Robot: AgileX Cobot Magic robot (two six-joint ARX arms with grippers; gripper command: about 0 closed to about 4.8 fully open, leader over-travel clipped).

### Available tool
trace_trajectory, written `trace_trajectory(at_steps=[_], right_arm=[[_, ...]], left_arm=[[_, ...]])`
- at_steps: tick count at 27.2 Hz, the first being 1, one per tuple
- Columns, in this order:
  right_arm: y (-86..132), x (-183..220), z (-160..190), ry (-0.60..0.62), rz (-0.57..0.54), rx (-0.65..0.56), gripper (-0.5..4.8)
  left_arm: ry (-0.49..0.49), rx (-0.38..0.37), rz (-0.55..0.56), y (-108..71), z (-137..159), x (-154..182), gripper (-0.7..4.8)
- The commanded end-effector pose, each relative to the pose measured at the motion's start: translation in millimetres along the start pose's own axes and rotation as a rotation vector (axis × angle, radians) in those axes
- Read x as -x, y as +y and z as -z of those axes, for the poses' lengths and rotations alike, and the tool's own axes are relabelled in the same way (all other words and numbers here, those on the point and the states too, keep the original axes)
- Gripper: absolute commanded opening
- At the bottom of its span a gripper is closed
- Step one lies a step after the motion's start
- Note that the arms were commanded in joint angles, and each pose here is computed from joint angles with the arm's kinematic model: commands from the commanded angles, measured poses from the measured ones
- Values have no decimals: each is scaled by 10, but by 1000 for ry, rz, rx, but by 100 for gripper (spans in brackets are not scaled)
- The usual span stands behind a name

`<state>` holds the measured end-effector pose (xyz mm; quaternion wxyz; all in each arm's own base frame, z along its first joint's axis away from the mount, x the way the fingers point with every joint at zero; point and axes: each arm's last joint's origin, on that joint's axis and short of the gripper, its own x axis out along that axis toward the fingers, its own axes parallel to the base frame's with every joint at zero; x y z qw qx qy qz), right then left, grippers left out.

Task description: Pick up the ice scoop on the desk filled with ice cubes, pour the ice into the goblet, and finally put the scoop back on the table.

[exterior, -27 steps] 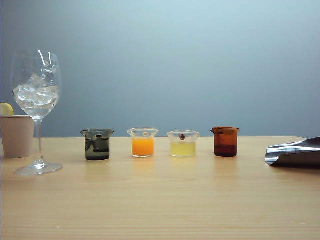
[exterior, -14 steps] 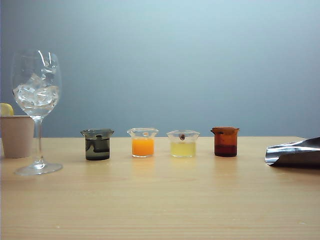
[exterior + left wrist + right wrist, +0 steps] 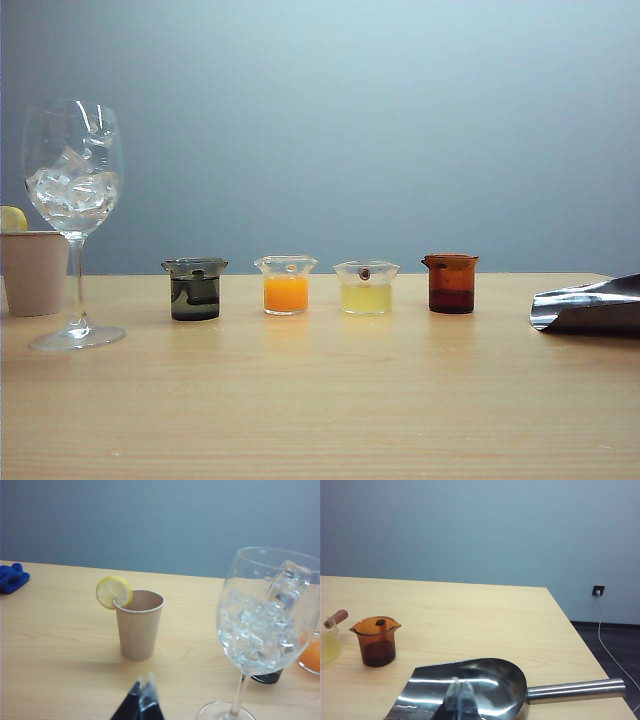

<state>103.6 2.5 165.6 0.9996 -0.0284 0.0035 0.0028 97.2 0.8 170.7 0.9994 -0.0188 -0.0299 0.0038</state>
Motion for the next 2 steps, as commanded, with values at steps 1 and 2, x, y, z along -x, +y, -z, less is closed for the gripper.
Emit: trace_trajectory(at_steps=[1,2], right_arm=[[-6,65,-77,-107,5,-7,-1],[-6,65,-77,-107,5,-7,-1]], left_arm=[[-11,-4,3,-1,-19,1,-4],[-11,-4,3,-1,-19,1,-3]])
